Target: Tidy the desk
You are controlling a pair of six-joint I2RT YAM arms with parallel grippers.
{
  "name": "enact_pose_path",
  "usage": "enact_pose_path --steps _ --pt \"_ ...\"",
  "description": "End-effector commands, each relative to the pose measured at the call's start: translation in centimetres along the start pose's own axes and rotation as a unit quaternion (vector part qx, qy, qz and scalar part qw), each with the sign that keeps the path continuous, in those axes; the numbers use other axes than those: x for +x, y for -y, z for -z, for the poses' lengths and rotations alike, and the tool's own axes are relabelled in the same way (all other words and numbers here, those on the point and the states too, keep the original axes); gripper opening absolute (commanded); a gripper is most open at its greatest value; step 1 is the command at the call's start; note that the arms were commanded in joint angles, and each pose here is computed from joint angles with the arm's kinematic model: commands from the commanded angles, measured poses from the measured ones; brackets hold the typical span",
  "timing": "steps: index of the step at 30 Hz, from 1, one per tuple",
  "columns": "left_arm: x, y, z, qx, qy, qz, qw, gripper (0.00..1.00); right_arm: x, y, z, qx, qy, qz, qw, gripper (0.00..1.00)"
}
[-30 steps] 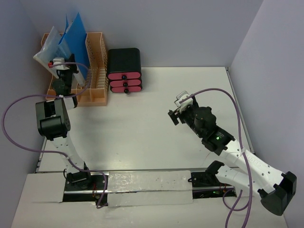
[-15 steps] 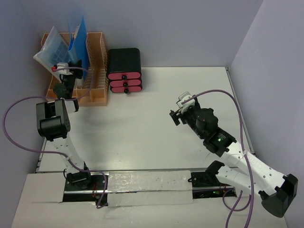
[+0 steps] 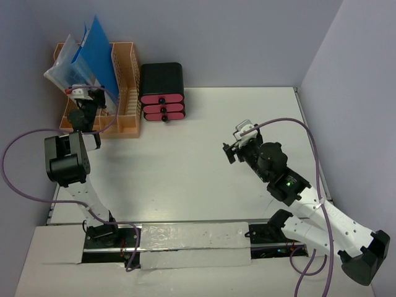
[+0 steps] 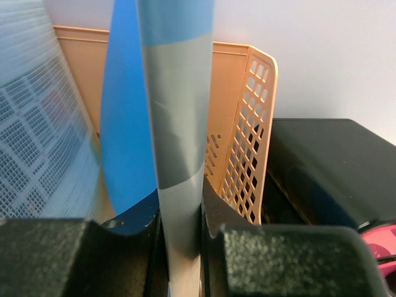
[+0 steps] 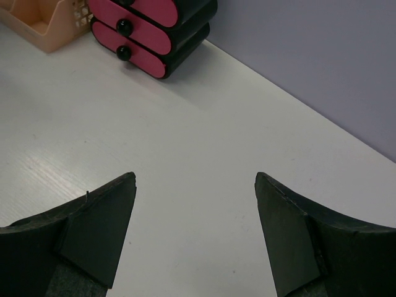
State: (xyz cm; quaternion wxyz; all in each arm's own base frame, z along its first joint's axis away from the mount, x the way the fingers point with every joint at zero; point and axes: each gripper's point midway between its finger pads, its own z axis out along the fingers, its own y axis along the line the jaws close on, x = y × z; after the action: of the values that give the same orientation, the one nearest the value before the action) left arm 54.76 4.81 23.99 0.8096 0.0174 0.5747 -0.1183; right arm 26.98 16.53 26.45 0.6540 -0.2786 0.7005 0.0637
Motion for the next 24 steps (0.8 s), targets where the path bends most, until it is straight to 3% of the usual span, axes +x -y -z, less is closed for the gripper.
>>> enact_pose_path --steps 1,24 --pt "-2.6 2.2 -0.7 0.039 0.014 0.019 0.999 0.00 -0.2 0.3 0.5 0.006 0.012 -0.011 1.000 0.84" --pt "-10.1 2.3 2.6 0.071 0.070 -0.083 0.992 0.00 -0.3 0.3 1.0 0.003 0.014 -0.011 1.000 0.84"
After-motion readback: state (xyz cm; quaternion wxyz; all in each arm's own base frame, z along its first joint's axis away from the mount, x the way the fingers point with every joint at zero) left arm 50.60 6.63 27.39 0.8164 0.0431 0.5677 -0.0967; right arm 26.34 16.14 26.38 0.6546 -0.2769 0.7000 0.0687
